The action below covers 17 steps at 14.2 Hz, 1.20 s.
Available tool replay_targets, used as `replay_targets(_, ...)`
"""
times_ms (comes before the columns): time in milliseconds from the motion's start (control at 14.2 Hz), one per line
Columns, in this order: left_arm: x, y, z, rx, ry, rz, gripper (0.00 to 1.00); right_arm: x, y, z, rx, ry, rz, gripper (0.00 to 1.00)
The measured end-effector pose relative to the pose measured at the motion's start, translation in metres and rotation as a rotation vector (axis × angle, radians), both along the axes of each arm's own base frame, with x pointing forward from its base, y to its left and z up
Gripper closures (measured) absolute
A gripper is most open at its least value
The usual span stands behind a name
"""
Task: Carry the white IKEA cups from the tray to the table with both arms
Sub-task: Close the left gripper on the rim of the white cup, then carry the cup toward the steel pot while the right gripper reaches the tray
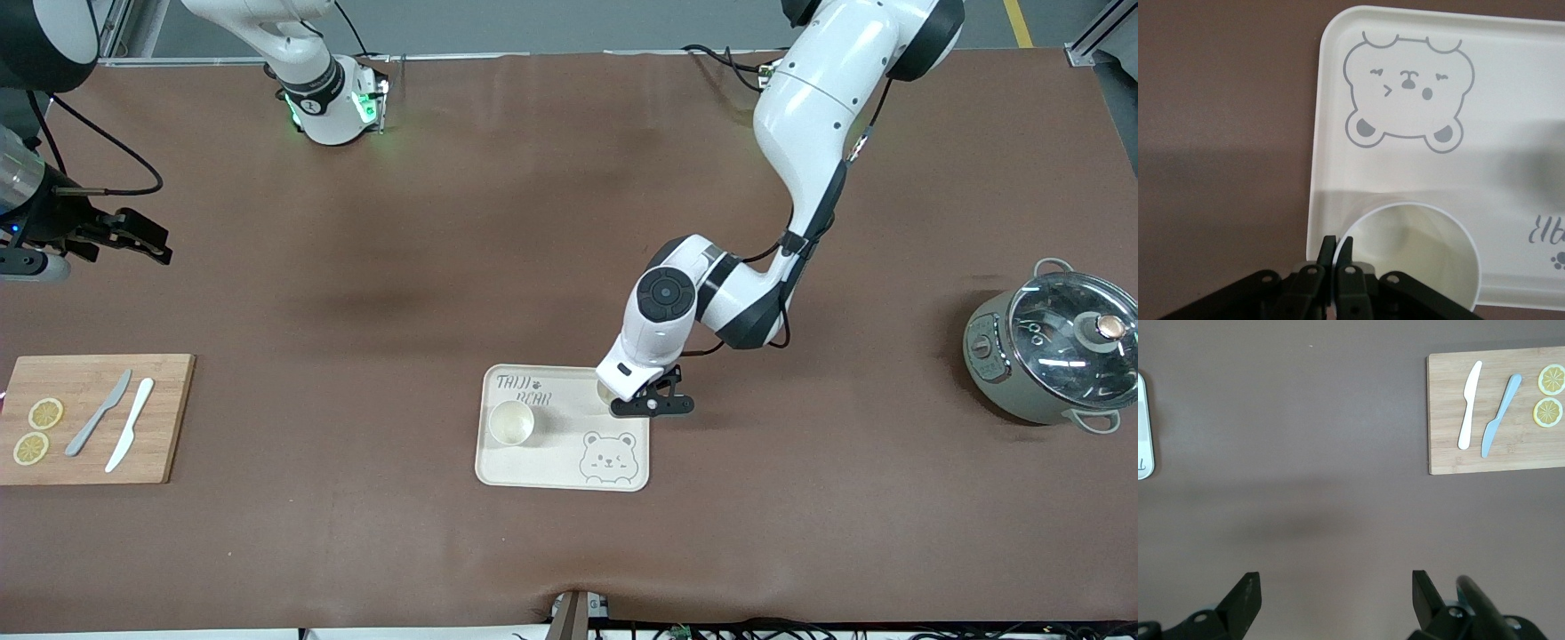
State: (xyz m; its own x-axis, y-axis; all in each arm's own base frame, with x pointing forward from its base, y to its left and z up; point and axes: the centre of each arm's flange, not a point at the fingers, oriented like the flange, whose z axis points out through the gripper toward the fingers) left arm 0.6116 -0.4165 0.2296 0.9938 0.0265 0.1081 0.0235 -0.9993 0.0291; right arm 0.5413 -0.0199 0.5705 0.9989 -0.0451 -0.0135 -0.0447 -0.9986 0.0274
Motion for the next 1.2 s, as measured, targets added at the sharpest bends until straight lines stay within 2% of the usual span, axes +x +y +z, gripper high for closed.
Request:
replay_targets(493, 0.001, -0.001, 0.006, -0.006, -0.008, 0.004, 0.96, 0.0, 0.0, 0.0, 0.0, 0.0, 0.0, 0.0)
replay_targets(775, 0.002, -0.003, 0.054, -0.021, -0.041, 0.018, 0.96, 0.0, 0.0, 0.0, 0.0, 0.0, 0.0, 0.0)
replay_targets(1198, -0.021, 0.02, 0.126, 0.02, -0.024, -0.009, 0.96, 0.0, 0.0, 0.0, 0.0, -0.004, 0.0, 0.0)
